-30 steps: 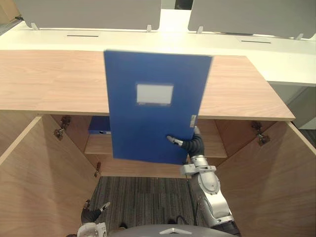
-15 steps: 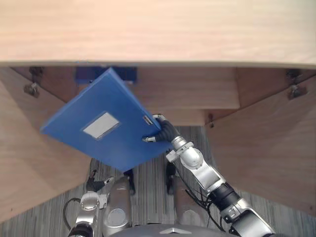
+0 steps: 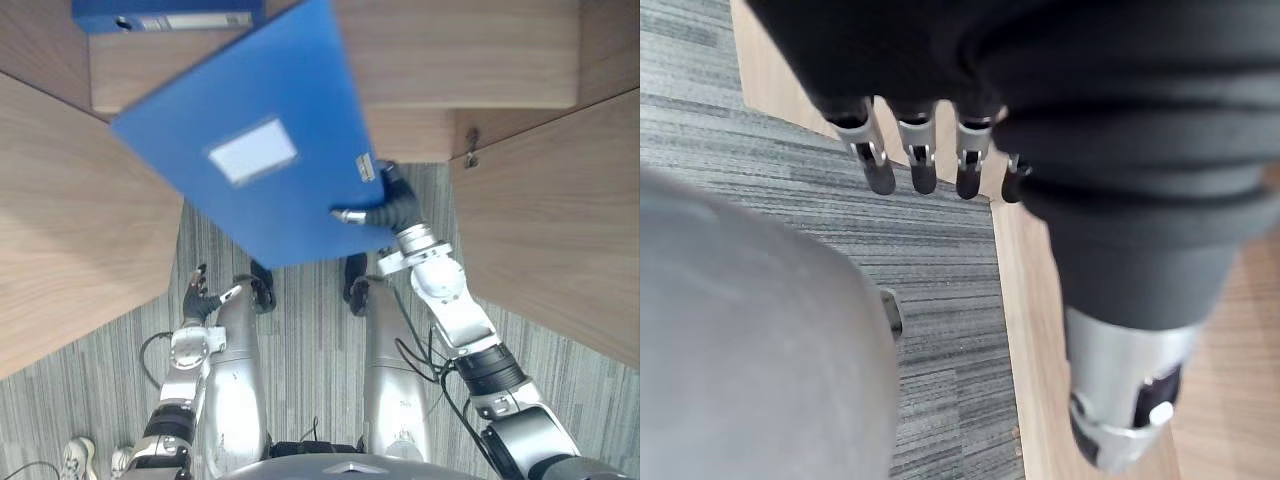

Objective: Walk over to the cabinet, pick up the folder, carry it to the office cabinet, place the folder inside the office cabinet, then close the office cabinet door

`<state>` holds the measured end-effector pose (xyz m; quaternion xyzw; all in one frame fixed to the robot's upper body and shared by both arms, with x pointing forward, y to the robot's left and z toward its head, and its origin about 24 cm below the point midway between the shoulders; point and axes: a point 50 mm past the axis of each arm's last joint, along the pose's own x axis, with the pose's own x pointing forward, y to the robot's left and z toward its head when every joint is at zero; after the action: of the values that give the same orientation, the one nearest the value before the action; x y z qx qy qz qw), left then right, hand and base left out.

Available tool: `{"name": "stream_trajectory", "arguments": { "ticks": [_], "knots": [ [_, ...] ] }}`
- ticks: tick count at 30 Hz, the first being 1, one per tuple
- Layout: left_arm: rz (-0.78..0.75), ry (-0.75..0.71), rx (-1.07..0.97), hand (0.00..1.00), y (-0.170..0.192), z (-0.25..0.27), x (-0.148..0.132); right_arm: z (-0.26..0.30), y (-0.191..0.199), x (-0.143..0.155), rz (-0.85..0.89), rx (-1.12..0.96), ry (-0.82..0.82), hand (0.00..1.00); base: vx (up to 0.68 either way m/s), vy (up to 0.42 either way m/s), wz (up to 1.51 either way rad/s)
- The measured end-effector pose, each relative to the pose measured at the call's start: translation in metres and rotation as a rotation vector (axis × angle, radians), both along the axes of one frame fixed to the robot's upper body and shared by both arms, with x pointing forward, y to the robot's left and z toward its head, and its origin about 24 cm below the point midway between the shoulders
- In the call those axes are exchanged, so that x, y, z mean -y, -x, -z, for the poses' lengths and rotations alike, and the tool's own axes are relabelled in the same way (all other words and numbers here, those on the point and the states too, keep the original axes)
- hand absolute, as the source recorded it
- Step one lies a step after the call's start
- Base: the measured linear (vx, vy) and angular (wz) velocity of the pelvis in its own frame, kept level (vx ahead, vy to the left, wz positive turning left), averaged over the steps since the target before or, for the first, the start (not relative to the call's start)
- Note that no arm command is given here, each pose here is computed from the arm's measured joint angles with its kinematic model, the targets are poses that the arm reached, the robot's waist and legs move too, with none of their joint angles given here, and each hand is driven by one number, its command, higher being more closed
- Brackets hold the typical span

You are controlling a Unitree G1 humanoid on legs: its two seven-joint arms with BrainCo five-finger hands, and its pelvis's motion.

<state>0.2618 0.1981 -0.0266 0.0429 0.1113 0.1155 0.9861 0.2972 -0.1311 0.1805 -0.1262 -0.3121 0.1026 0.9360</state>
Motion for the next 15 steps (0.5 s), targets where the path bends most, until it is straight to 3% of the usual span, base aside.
{"name": "stream_trajectory", "arguments": {
  "ticks": [7, 15],
  "knots": [
    [-0.021, 0.042, 0.067, 0.00, -0.009, -0.014, -0.003, -0.038, -0.017, 0.036, 0.029, 0.033, -0.335, 1.00, 0.01, -0.041, 0.02],
    [-0.031, 0.079, 0.095, 0.00, -0.010, -0.019, -0.003, -0.083, -0.033, 0.063, 0.030, 0.112, -0.586, 1.00, -0.01, -0.022, 0.01]
  ]
}}
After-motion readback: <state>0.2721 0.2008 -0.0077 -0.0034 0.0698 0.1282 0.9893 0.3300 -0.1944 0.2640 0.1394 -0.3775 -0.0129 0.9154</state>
